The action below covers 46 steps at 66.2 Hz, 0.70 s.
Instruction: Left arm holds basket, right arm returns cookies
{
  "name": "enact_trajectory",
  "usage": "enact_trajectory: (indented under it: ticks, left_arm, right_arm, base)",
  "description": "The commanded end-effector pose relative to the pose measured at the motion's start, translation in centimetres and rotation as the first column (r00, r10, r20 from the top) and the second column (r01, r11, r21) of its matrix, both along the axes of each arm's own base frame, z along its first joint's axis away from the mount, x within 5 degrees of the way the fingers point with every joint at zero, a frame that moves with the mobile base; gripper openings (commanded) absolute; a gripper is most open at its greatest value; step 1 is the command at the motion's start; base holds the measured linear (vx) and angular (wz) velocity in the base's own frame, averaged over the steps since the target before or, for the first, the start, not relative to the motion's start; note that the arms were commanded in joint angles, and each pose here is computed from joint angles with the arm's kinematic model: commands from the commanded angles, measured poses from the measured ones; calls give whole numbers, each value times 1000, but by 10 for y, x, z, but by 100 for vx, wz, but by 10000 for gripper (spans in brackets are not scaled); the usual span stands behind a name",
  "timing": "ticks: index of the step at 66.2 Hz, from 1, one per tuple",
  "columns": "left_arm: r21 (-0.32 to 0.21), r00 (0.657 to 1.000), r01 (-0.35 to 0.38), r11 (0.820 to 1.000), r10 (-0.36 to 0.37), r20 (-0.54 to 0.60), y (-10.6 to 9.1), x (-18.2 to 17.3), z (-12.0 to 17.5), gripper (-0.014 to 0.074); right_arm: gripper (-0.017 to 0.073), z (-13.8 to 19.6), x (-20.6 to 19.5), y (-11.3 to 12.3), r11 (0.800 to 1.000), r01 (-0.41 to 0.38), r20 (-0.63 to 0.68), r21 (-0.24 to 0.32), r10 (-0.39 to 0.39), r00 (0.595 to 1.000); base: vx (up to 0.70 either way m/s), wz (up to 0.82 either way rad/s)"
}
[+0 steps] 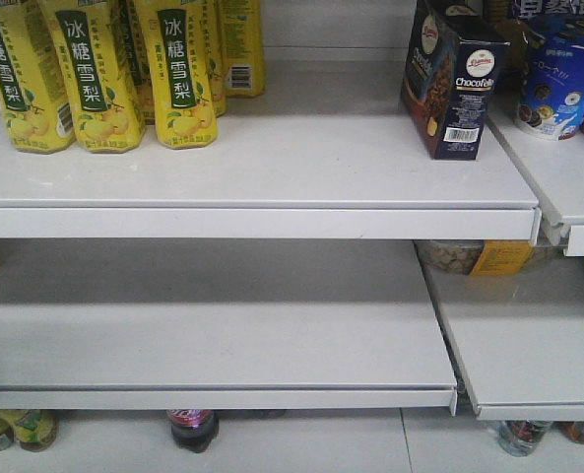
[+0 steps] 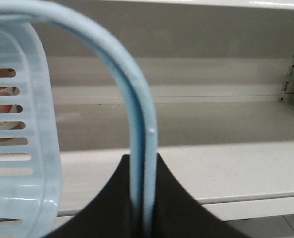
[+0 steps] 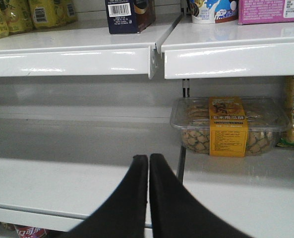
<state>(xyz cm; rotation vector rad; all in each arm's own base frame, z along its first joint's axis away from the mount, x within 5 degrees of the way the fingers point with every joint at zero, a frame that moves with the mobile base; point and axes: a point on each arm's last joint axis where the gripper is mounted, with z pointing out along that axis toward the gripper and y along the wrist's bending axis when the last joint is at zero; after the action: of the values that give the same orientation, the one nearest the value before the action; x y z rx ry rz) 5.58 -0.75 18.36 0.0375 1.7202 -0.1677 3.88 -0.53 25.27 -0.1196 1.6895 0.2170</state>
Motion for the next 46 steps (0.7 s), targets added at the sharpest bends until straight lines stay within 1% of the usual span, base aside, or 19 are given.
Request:
enact_trajectory:
  ticks: [1, 16, 25, 33, 46]
  left_arm:
    - [10, 993, -2, 1000, 1, 121, 0, 0, 7, -6]
    - [8, 991, -39, 999, 37, 127, 2, 0, 7, -6]
    - [8, 990, -39, 999, 38, 133, 2, 0, 8, -6]
    - [-4, 990, -38, 999, 39, 139, 2, 0, 9, -6]
    - [-2, 991, -39, 999, 39, 125, 2, 0, 7, -6]
  right_arm:
    - [-9, 13, 0, 2, 1000, -23, 76, -11, 24, 997]
    - [-9, 13, 0, 2, 1000, -23, 76, -11, 24, 997]
    - [-9, 13, 0, 2, 1000, -23, 76, -11, 24, 997]
    - [-9, 13, 0, 2, 1000, -23, 76, -11, 24, 997]
    - [-9, 13, 0, 2, 1000, -23, 76, -11, 24, 997]
  base:
    - [0, 0]
    - [0, 0]
    - [0, 0]
    - [0, 0]
    - [0, 0]
